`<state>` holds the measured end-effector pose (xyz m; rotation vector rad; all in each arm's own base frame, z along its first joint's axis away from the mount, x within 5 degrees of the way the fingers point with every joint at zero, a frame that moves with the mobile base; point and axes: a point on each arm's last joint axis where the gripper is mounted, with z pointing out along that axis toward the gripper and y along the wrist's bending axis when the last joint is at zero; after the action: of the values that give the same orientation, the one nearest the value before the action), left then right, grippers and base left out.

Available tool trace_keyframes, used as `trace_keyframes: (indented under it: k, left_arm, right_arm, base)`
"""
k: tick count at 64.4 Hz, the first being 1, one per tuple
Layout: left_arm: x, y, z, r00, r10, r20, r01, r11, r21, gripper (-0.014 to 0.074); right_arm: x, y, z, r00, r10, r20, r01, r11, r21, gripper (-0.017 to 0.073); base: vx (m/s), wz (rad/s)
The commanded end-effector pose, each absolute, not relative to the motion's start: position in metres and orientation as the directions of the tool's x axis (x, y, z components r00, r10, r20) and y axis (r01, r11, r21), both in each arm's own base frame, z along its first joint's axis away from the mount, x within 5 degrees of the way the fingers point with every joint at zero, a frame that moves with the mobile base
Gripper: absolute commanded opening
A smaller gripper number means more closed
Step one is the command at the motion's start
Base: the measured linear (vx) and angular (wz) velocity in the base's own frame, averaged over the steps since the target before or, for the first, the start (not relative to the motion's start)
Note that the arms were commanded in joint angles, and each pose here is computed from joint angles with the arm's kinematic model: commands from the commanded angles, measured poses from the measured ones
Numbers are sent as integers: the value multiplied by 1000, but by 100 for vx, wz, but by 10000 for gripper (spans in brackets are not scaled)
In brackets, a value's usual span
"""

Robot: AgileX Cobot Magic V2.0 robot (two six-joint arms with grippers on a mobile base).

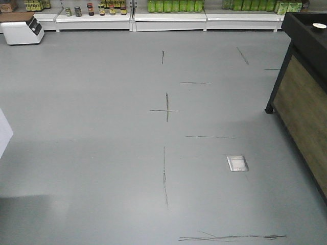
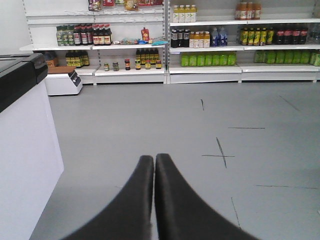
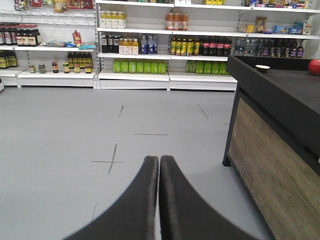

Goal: Pick three apples into basket with both arms
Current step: 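Drive the base forward across the floor toward the fruit tables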

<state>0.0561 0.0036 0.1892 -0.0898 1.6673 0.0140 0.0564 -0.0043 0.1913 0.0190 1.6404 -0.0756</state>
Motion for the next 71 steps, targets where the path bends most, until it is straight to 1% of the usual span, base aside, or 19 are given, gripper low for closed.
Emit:
trace_keyframes:
  k: [1, 36, 71]
  left_arm:
    - [56, 3, 189, -27, -57, -998, -63, 996, -55, -6]
    - [56, 3, 189, -27, -57, -998, -63, 996, -55, -6]
    - [56, 3, 189, -27, -57, -998, -63, 996, -55, -6]
  right_arm:
    - [57, -3, 195, -2, -52, -999, 50, 997, -52, -3]
    - [57, -3, 195, -2, -52, -999, 50, 997, -52, -3]
    - [57, -3, 195, -2, -52, -999, 50, 997, -52, -3]
  base:
    - [12, 7]
    - [15, 5]
    - [22, -6]
